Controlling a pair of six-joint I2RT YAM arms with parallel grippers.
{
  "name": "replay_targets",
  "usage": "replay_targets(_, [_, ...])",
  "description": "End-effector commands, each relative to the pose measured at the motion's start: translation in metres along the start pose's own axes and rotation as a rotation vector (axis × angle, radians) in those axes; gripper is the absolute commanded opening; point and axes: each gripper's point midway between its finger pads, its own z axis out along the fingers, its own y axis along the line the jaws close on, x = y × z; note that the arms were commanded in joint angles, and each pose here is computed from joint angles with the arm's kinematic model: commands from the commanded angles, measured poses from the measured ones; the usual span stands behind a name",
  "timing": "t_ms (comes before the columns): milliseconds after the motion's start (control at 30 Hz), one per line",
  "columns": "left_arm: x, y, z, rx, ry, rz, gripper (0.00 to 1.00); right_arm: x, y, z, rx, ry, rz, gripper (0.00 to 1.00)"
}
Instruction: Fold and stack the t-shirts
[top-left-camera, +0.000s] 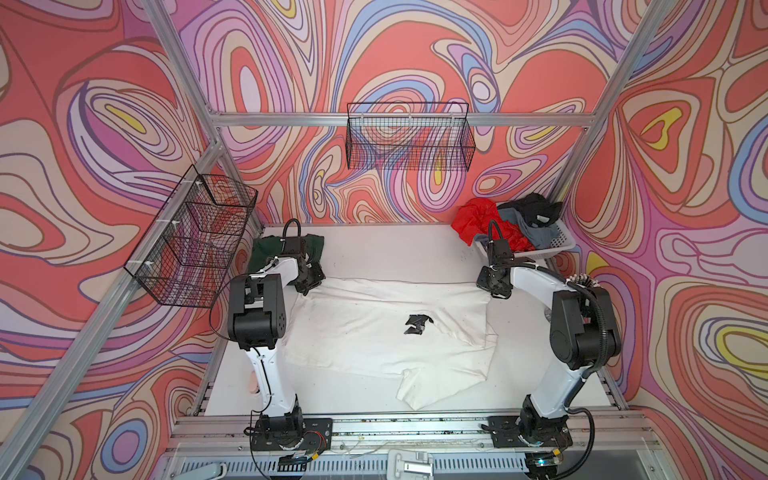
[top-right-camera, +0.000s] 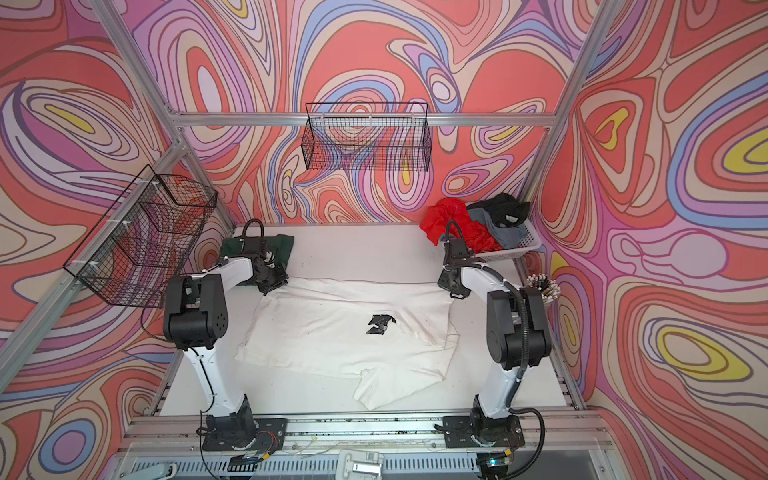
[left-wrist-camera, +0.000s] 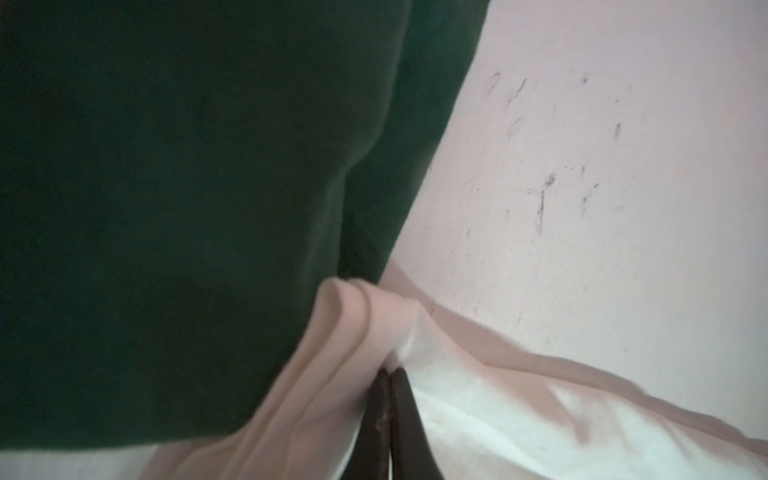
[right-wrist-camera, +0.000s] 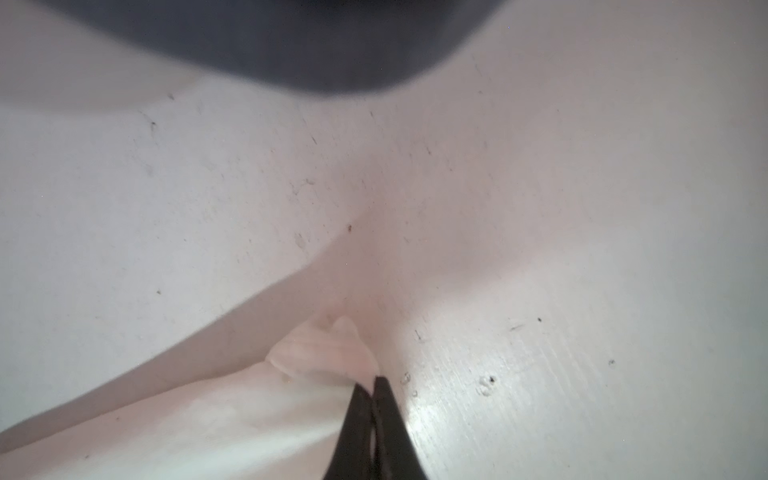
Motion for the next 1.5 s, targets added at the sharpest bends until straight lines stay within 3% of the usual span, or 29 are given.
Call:
replay_targets(0, [-0.003, 0.009, -0.006, -0.032, -0.017, -0.013, 0.0, -0.005, -0.011, -0.008, 0.022, -0.028, 0.024, 0.16])
replay_targets(100, [-0.003, 0.009, -0.006, -0.034, -0.016, -0.013, 0.0, -0.005, -0.017, -0.01, 0.046, -0.036, 0.027, 0.29])
replay_targets(200, [-0.004, 0.009, -0.007, -0.038, -0.021, -0.015, 0.0, -0.002, -0.02, -0.01, 0.053, -0.028, 0.023, 0.5])
replay_targets(267, [-0.004, 0.009, -0.009, -0.039, -0.028, -0.016, 0.0, -0.002, -0.017, -0.02, 0.021, -0.036, 0.028, 0.55])
replay_targets(500, [-0.006, 0.001, -0.033, 0.008, -0.113, -0.019, 0.46, 0.029, 0.001, -0.015, -0.129, 0.05, 0.022, 0.6])
replay_targets(633, [-0.005, -0.013, -0.05, 0.084, -0.179, -0.017, 0.67, 0.045, 0.001, -0.004, -0.131, 0.083, 0.023, 0.6])
replay_targets(733, [-0.003, -0.022, -0.063, 0.111, -0.22, -0.008, 0.77, 0.049, 0.006, 0.002, -0.152, 0.094, 0.027, 0.56])
replay_targets(867, [-0.001, -0.03, -0.078, 0.126, -0.258, -0.002, 0.79, 0.049, 0.02, 0.008, -0.17, 0.097, 0.007, 0.48])
replay_targets(1067, [0.004, -0.025, -0.096, 0.111, -0.311, -0.004, 0.8, 0.035, 0.033, 0.031, -0.156, 0.103, -0.028, 0.02])
replay_targets(1467, [0.023, -0.013, -0.107, 0.077, -0.309, -0.014, 0.81, -0.046, 0.078, 0.064, -0.118, 0.017, -0.081, 0.0])
